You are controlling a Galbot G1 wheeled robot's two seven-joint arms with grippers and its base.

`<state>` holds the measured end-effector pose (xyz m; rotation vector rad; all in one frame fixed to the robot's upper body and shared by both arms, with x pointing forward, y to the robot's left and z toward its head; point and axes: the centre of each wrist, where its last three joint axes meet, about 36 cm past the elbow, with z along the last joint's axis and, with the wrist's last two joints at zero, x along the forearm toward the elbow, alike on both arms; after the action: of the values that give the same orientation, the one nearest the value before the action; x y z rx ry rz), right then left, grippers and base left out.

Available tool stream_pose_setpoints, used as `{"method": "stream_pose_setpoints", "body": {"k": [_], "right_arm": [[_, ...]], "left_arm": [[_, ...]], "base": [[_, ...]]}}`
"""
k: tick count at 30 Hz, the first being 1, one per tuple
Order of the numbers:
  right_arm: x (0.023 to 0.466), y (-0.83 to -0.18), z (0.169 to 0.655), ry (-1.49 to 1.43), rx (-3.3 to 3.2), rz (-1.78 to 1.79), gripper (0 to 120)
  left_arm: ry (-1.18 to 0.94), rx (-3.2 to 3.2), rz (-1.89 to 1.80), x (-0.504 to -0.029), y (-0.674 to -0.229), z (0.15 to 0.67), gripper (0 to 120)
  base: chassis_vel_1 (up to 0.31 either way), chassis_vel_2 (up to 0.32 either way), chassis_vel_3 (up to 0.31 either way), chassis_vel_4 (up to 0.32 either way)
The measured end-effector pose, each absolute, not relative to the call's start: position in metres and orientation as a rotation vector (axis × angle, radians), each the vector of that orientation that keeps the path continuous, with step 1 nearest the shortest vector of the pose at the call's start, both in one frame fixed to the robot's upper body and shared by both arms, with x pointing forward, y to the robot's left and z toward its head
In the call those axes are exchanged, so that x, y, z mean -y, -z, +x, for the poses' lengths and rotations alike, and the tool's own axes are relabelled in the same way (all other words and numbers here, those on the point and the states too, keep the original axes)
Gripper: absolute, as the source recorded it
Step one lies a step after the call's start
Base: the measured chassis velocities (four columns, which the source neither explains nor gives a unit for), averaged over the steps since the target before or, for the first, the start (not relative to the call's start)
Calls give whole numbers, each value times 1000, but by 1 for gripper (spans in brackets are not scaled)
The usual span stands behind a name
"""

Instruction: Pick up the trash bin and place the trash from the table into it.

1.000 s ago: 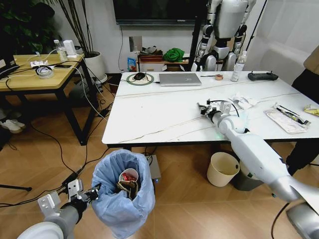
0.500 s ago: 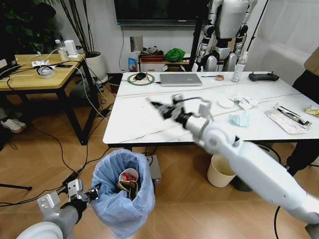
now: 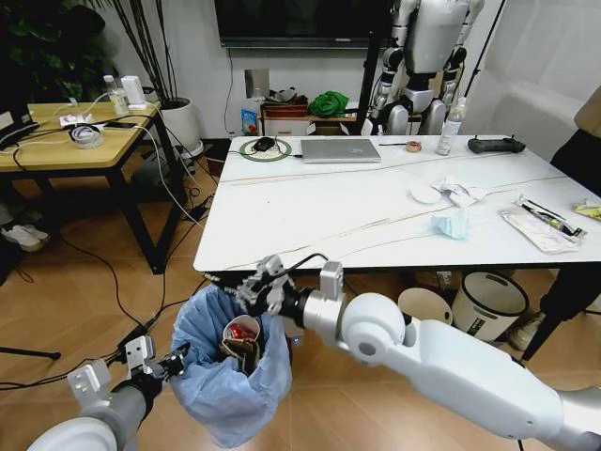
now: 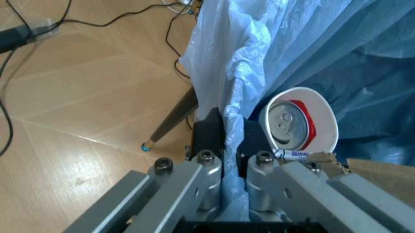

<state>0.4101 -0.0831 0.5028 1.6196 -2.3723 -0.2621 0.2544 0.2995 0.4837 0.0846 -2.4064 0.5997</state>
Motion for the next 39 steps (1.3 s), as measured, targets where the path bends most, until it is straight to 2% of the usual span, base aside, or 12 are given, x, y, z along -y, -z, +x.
{"method": "stream_pose_setpoints", "body": {"k": [3,6,7,11,13,18,19,22,26,29,34,39], "right_arm": [[85,-497,410,245,2385,1602,10],[87,-490,408,238,2390,1584,23],[87,-490,408,238,2390,1584,23],[89,-488,411,236,2402,1568,41],[90,-489,412,237,2409,1565,44],[101,-507,426,256,2507,1510,66],[101,-507,426,256,2507,1510,66],[114,-519,441,277,2635,1395,79],[139,-526,456,262,2809,1071,93],[160,-524,464,257,2887,939,99],[198,-524,474,265,2999,817,100],[267,-517,466,202,3099,536,100]], "left_arm": [[-600,2408,84,-299,-484,255,0],[-602,2410,82,-299,-484,256,0],[-602,2410,82,-299,-484,256,0],[-605,2409,80,-299,-484,257,0],[-606,2408,80,-299,-484,257,0],[-606,2400,86,-299,-481,256,0],[-606,2400,86,-299,-481,256,0],[-604,2396,90,-300,-480,256,0],[-593,2393,87,-300,-479,256,0],[-590,2395,85,-301,-479,257,0],[-580,2405,96,-300,-479,253,0],[-578,2422,95,-298,-478,250,0]], "base": [[0,0,0,0],[0,0,0,0],[0,0,0,0],[0,0,0,0],[0,0,0,0],[0,0,0,0],[0,0,0,0],[0,0,0,0],[0,0,0,0],[0,0,0,0],[0,0,0,0],[0,0,0,0]]}}
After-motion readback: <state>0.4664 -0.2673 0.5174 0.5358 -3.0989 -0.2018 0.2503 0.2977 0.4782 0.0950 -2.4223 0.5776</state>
